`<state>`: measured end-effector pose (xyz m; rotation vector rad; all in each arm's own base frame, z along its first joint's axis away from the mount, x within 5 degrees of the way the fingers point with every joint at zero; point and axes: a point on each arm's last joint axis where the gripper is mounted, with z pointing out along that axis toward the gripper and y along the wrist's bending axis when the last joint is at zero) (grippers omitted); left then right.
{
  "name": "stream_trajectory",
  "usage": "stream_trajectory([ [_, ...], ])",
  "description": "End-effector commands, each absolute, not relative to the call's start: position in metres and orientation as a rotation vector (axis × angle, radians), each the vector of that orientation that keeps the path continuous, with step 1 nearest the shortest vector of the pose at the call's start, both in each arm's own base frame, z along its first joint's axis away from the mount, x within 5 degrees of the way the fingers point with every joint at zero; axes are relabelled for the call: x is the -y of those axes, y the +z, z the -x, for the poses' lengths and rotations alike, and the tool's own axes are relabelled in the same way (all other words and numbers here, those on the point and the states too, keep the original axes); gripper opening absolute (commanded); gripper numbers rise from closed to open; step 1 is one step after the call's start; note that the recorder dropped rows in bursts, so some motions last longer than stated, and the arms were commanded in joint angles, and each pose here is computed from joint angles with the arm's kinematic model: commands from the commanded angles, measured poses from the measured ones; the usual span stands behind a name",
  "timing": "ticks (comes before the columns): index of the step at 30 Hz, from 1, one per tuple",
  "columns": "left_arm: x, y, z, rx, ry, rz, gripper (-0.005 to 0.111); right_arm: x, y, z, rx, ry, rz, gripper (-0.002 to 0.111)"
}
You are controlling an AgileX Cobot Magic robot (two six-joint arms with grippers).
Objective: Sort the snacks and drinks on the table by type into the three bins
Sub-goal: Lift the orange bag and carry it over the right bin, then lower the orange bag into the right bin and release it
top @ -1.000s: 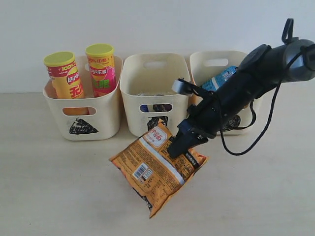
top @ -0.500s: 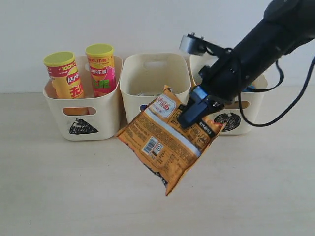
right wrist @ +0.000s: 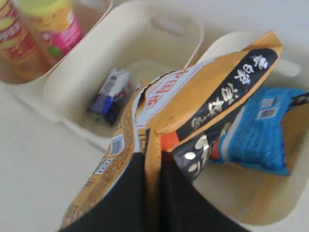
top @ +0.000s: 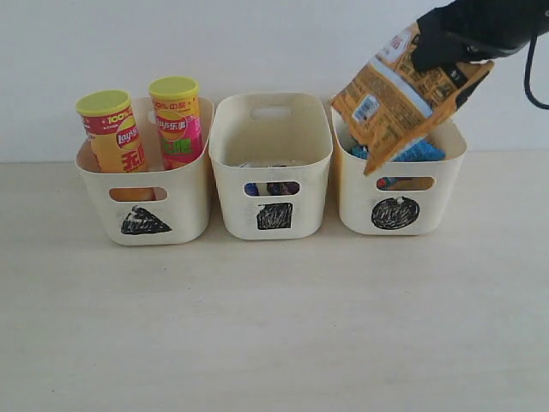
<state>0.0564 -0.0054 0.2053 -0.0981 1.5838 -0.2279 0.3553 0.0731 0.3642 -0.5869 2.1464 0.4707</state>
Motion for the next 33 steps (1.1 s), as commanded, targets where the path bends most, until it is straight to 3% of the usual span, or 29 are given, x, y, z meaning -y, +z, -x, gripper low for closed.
stream_trajectory([
  [1, 0.006, 0.204, -0.056, -1.586, -0.223, 0.085, 0.004, -0.061, 0.375, -0.372, -2.004, 0.342, 0.421, 0.0],
  [5, 0.006, 0.204, -0.056, -1.586, -0.223, 0.085, 0.004, -0.057, 0.366, -0.388, -1.967, 0.282, 0.348, 0.0],
  [18, 0.006, 0.204, -0.056, -1.584, -0.223, 0.085, 0.004, -0.05, 0.273, -0.448, -2.06, 0.183, 0.206, 0.0],
  [25, 0.006, 0.204, -0.056, -1.582, -0.222, 0.085, 0.004, -0.063, 0.247, -0.458, -2.073, 0.136, 0.262, 0.0],
  [28, 0.006, 0.205, -0.056, -1.579, -0.222, 0.085, 0.004, -0.068, 0.248, -0.458, -2.057, 0.12, 0.291, 0.013],
  [30, 0.006, 0.205, -0.056, -1.579, -0.222, 0.085, 0.004, -0.069, 0.248, -0.458, -2.054, 0.117, 0.292, 0.03],
  [33, 0.006, 0.205, -0.056, -1.58, -0.217, 0.08, 0.004, -0.069, 0.249, -0.457, -2.053, 0.118, 0.297, 0.064],
])
